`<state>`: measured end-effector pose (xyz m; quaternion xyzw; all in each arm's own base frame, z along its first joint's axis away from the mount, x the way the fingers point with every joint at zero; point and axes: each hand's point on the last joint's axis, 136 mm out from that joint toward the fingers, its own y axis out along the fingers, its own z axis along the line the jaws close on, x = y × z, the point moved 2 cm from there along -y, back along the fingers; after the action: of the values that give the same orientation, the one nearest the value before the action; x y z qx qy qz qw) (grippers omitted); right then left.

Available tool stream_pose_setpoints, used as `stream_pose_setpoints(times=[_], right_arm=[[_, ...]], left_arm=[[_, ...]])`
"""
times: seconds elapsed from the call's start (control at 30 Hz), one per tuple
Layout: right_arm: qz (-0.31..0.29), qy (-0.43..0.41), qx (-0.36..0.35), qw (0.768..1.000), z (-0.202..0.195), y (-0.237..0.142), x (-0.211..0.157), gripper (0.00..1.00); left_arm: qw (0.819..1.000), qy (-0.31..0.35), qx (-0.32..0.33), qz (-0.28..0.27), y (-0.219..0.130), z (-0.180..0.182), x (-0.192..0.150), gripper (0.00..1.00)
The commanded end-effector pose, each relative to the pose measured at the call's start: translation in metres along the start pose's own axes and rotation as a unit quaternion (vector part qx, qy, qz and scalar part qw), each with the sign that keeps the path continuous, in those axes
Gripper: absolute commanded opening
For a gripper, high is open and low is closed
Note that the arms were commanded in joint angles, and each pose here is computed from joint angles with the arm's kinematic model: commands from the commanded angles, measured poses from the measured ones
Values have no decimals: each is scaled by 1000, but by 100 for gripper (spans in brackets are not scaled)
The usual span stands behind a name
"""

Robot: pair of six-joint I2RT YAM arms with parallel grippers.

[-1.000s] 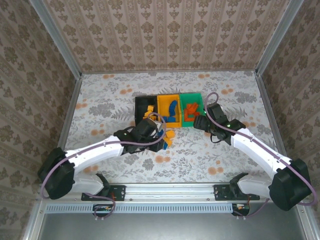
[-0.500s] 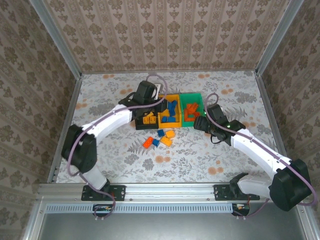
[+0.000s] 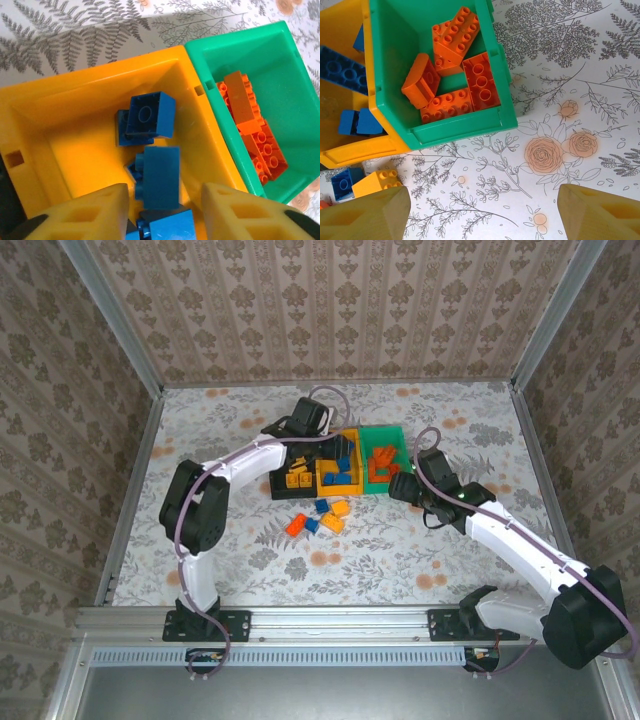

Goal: Sort the legos into containers by color

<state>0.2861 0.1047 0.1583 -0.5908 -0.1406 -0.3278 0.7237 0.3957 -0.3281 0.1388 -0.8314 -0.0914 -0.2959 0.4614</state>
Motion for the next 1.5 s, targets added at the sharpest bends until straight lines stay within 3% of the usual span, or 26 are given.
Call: stream_pose_setpoints(times=[0.0,0.2,0.4,0.73,0.93,1.47], right_arm=[[7,6,2,1000,-4,-2,-5,79],[15,-14,31,999,11,-3,-9,79],[43,-83,85,992,57,3,-29,81],[141,-224,131,955,134,46,-96,81],[165,-264,114,944,144,71,-116,79],[175,-357,75,915,147,102,-141,65]], left_arm=[[1000,8,-13,-19,-15,-10,14,60],[998,11,-25,-57,-54,-21,19,80],[994,24,-35,-105,-117,-34,1,100],[991,-18,14,-130,-177,2,-98,100],[988,-60,39,-139,-197,31,-140,100],[983,-91,68,-146,-210,53,-164,100]])
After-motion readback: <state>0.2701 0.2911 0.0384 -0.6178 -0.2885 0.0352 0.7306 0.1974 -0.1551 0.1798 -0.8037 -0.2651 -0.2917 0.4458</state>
